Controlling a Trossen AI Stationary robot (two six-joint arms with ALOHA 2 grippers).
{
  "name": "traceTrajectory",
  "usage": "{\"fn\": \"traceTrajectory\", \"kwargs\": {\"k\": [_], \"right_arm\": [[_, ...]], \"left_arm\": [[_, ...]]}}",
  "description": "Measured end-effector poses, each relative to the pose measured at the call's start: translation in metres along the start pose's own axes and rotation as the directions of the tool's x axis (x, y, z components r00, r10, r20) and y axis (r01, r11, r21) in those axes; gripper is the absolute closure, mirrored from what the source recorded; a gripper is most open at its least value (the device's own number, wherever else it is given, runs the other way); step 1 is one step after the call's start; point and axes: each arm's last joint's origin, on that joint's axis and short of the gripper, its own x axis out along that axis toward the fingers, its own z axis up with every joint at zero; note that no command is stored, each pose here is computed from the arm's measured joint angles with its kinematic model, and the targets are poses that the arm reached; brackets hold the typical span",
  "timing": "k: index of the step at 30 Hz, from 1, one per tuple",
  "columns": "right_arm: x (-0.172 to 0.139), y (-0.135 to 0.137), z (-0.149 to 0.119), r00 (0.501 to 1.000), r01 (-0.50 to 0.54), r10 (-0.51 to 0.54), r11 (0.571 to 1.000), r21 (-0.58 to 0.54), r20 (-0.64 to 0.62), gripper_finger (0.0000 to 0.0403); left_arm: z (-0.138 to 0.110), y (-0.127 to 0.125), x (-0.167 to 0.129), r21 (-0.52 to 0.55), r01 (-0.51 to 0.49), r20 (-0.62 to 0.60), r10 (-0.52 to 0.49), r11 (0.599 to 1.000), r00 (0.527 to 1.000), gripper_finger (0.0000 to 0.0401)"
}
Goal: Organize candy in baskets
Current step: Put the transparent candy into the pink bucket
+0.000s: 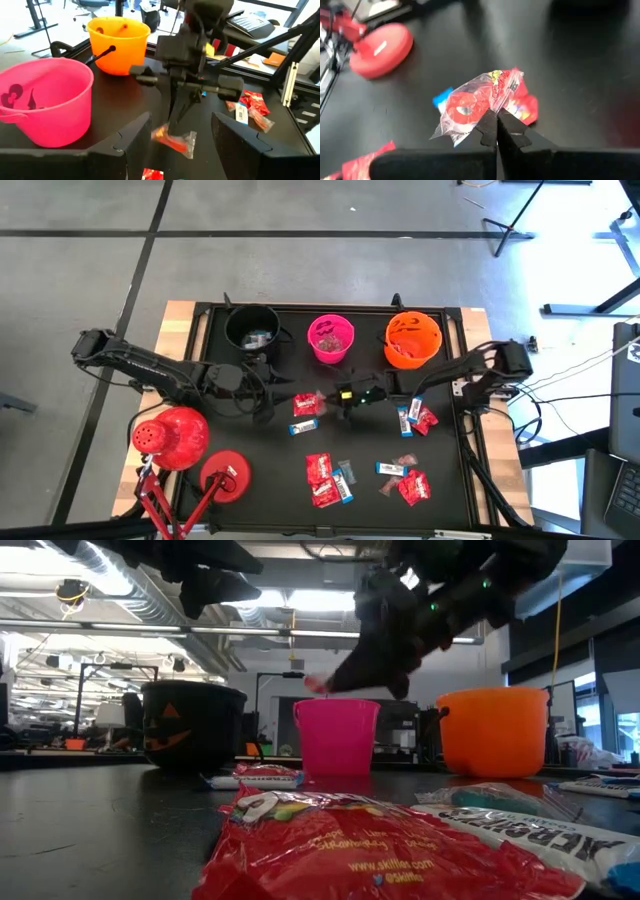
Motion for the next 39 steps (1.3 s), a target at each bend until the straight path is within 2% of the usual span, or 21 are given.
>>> {"fn": "traceTrajectory", "kwargs": {"k": [13,20,31,36,39], "right_arm": [[-0.027,-0.023,0.04,0.977,0.058,-0.059,0.998,0.011,0.205,0.0403],[-0.033,-0.036,0.056,0.947,0.015,-0.022,1.0,0.024,0.321,0.0403],[-0.042,-0.063,0.076,0.891,-0.019,-0.02,0.996,0.082,0.453,0.0403],[-0.048,-0.069,0.097,0.883,-0.001,-0.042,0.996,0.091,0.467,0.0403],[-0.051,-0.067,0.113,0.896,0.04,-0.062,0.997,0.06,0.439,0.0403]], "left_arm": [[0.0,0.0,0.0,-0.001,-0.002,0.0,0.002,1.0,1.0,0.0206],[0.0,0.0,0.0,-0.001,-0.003,0.001,0.003,1.0,1.0,0.0206],[0.0,0.0,0.0,0.0,-0.004,0.003,0.004,1.0,1.0,0.0206],[0.0,0.0,0.0,0.003,-0.01,0.005,0.01,1.0,1.0,0.0206],[0.001,0.001,0.0,0.006,-0.027,0.01,0.027,1.0,1.0,0.0206]]}}
